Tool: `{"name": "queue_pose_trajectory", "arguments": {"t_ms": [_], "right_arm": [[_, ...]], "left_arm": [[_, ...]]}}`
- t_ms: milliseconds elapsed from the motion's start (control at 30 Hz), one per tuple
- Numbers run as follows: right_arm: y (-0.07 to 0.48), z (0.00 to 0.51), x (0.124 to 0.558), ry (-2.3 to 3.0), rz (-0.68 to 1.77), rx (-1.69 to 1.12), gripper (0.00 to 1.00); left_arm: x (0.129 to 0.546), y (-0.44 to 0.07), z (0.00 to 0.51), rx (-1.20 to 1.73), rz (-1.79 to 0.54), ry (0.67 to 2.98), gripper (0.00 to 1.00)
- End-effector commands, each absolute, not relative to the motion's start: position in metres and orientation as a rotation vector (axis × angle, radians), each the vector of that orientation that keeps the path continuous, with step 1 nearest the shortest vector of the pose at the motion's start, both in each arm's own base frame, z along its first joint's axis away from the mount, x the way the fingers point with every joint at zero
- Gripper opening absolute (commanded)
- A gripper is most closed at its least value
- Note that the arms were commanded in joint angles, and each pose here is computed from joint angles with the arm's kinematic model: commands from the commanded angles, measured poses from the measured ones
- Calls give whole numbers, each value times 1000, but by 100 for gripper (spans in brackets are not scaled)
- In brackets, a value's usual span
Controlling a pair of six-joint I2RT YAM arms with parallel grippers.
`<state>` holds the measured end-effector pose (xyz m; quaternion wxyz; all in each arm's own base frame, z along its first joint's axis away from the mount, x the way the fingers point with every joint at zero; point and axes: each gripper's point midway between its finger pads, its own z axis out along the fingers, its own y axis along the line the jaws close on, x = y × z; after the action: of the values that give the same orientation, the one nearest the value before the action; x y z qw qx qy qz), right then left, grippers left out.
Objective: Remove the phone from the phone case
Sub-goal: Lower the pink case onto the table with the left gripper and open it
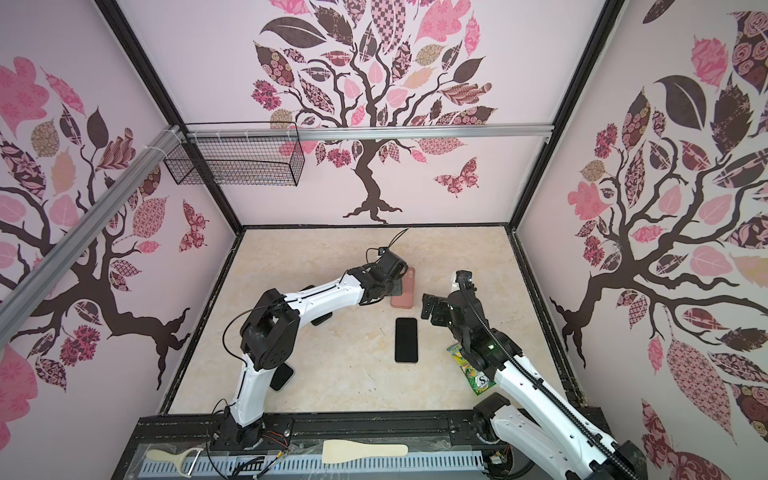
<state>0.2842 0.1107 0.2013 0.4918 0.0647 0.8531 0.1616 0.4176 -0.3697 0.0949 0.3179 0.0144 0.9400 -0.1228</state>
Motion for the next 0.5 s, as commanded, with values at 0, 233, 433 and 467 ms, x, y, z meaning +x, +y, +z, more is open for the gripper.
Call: {"name": "queue_pose_trajectory", "arguments": {"t_ms": [0,233,433,467], "right_arm": [[117,216,286,1992,443,120,99],[114,213,287,1975,420,105,100],[115,209,289,1988,401,85,100],[116,208,289,1992,401,84,100]], "left_arm": [[437,-380,103,-25,-363,2431,0],[447,-385,80,-33,-357,2468,0],[451,-384,62,-52,-366,2497,0],[450,-384,60,-52,-364,2501,0]]}}
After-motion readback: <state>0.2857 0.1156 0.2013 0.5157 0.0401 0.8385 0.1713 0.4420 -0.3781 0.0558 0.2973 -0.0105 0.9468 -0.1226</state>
